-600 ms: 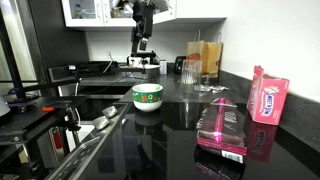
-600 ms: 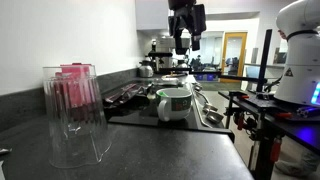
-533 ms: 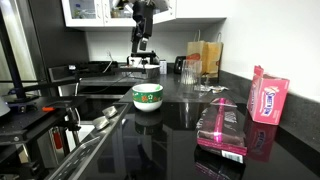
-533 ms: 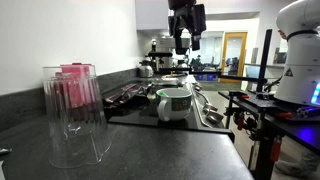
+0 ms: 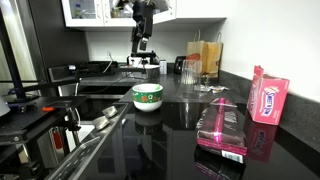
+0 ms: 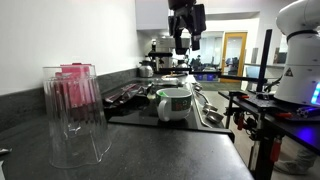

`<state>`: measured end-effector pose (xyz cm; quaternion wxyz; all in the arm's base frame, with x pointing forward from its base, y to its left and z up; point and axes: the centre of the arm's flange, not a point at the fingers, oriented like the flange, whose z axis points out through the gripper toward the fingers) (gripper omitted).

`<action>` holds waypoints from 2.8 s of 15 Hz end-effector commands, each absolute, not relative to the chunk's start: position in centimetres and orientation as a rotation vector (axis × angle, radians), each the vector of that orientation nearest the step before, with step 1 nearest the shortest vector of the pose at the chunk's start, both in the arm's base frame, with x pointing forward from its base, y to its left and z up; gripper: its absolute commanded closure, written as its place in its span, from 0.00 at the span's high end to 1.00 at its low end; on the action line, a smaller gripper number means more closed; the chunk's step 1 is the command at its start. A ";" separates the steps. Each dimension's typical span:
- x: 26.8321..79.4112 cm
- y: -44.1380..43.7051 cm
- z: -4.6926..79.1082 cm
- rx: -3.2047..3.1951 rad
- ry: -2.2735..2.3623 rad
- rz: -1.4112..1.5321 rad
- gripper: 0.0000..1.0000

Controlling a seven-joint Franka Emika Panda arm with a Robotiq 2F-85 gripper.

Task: Remove the green marker from the white and green mug

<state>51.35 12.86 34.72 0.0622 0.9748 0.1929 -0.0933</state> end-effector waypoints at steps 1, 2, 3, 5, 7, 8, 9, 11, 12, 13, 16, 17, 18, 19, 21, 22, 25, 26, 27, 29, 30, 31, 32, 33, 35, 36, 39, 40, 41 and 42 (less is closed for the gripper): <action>51.3 12.9 34.7 2.947 0.583 -0.282 1.00; 51.3 12.9 34.7 2.947 0.583 -0.282 1.00; 51.3 12.9 34.7 2.947 0.583 -0.282 1.00; 51.5 12.6 34.4 2.966 0.596 -0.283 1.00; 51.5 12.0 33.8 2.958 0.675 -0.180 1.00; 51.7 11.6 33.2 2.948 0.701 -0.112 1.00; 52.0 11.3 32.7 2.945 0.741 -0.070 1.00; 52.4 10.6 31.4 2.970 0.785 -0.016 1.00; 52.5 10.5 30.6 2.982 0.806 -0.027 1.00; 52.5 10.3 29.8 2.988 0.816 -0.038 1.00; 52.4 10.6 27.4 3.012 0.840 -0.087 0.74; 52.5 10.6 26.6 3.023 0.834 -0.105 0.68; 52.6 10.7 25.9 3.027 0.816 -0.121 0.59; 52.7 10.7 25.4 3.030 0.801 -0.141 0.51; 53.0 10.7 24.4 3.037 0.777 -0.153 0.36; 53.0 10.7 24.1 3.038 0.772 -0.160 0.32; 53.7 10.9 22.9 3.052 0.744 -0.157 0.25; 53.9 11.0 22.5 3.052 0.739 -0.162 0.27; 54.1 11.0 22.1 3.055 0.731 -0.169 0.31; 54.6 11.0 21.4 3.054 0.703 -0.182 0.39; 54.7 10.9 21.1 3.058 0.690 -0.185 0.44; 54.9 10.9 21.0 3.060 0.676 -0.185 0.45; 55.0 10.8 20.9 3.059 0.677 -0.183 0.45; 55.2 10.8 20.8 3.058 0.679 -0.185 0.48; 55.4 10.6 20.5 3.058 0.669 -0.181 0.33; 55.5 10.5 20.4 3.058 0.665 -0.178 0.28; 55.7 10.0 20.1 3.055 0.650 -0.179 0.26; 55.7 9.9 20.0 3.053 0.643 -0.180 0.26; 55.8 9.8 19.8 3.049 0.647 -0.184 0.29; 55.8 9.7 19.6 3.045 0.655 -0.184 0.31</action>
